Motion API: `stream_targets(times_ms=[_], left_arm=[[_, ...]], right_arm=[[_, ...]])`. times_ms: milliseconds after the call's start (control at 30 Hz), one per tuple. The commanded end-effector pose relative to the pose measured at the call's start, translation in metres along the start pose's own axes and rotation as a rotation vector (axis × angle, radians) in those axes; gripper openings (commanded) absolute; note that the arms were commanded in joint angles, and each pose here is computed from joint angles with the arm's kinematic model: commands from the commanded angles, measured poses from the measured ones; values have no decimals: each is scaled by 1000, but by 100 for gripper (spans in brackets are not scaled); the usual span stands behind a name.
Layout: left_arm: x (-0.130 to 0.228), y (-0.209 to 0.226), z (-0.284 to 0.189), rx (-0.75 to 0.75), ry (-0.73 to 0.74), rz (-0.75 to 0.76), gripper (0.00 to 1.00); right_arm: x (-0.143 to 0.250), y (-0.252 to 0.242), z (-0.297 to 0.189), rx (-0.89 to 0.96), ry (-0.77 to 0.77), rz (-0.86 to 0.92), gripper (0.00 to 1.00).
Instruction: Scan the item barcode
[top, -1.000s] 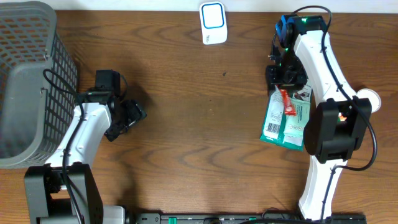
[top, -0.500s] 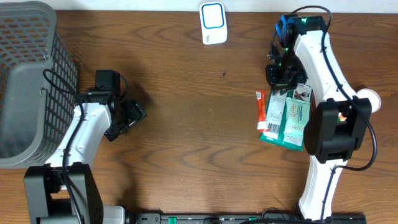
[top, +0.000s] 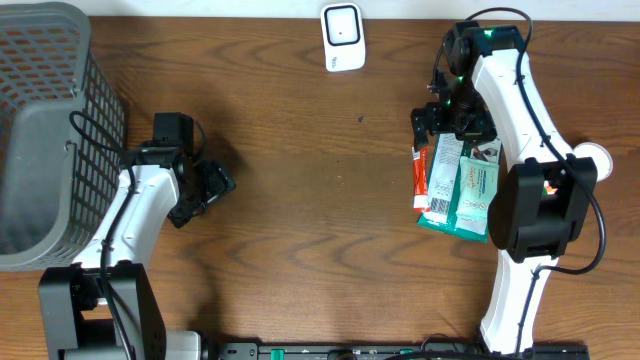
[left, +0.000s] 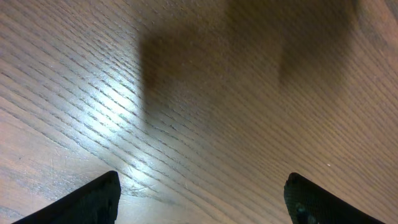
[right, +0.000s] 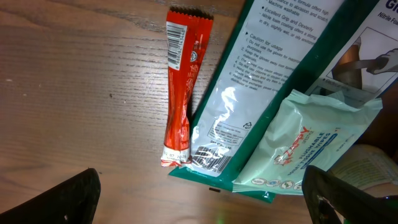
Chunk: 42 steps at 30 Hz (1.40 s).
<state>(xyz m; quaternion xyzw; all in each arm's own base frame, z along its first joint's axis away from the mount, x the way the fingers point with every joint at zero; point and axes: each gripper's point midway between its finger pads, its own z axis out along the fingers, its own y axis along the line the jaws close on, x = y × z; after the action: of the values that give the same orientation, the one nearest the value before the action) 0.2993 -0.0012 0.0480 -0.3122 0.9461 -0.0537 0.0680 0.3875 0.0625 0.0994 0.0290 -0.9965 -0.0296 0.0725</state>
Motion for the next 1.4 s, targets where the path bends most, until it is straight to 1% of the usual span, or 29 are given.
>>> stream_targets(times_ms=[0, 300, 367, 433, 467, 533, 567, 600, 667, 700, 733, 800, 833, 900, 967, 1033, 1100, 1133, 1167, 1267, 1367], left_arm=[[-2, 4, -1, -18, -10, 2, 86], [-2, 5, -1, -18, -10, 1, 86], [-2, 5, -1, -18, -10, 1, 86], [-2, 5, -1, -18, -10, 1, 86], [-2, 5, -1, -18, -10, 1, 86], [-2, 4, -1, -18, -10, 2, 86], [-2, 5, -1, -18, -10, 1, 86], [-2, 5, -1, -18, -10, 1, 86], [-2, 5, -1, -18, -10, 1, 86], [-2, 5, -1, -18, -10, 1, 86], [-2, 5, -1, -18, -10, 1, 86], [-2, 5, -1, -18, -10, 1, 86], [-2, 5, -1, -18, -10, 1, 86], [-2, 5, -1, -18, -10, 1, 86], [-2, 5, -1, -18, -10, 1, 86], [-2, 5, -1, -18, -10, 1, 86], [-2, 5, -1, -18, -10, 1, 86], [-2, 5, -1, -18, -10, 1, 86], [-2, 5, -1, -18, -10, 1, 86], [-2, 5, -1, -18, -10, 1, 86], [-2, 5, -1, -18, -10, 1, 86]], right_arm=[[2, 5, -6, -7, -13, -12, 99], [2, 4, -6, -5, -14, -14, 99], [-11, 1, -6, 20, -65, -49, 99], [-21, 3, -22, 15, -158, -55, 99], [-27, 7, -43, 8, -244, -65, 99], [-33, 17, -95, -7, -438, -88, 99], [-32, 22, -141, -12, -597, -119, 99], [-28, 23, -168, -10, -685, -142, 99], [-5, 27, -235, 7, -895, -207, 99], [5, 27, -253, 13, -948, -223, 99], [35, 27, -289, 25, -1057, -248, 99], [78, 26, -327, 26, -1176, -254, 99], [94, 25, -337, 26, -1213, -254, 99], [141, 21, -354, 37, -1311, -259, 99], [179, 17, -353, 57, -1379, -278, 99], [215, 13, -336, 64, -1429, -286, 99], [250, 6, -297, 65, -1447, -284, 99], [257, 4, -287, 67, -1452, -281, 99], [274, -2, -256, 74, -1462, -269, 99], [287, -8, -220, 90, -1521, -248, 99], [285, -14, -202, 117, -1598, -223, 99]])
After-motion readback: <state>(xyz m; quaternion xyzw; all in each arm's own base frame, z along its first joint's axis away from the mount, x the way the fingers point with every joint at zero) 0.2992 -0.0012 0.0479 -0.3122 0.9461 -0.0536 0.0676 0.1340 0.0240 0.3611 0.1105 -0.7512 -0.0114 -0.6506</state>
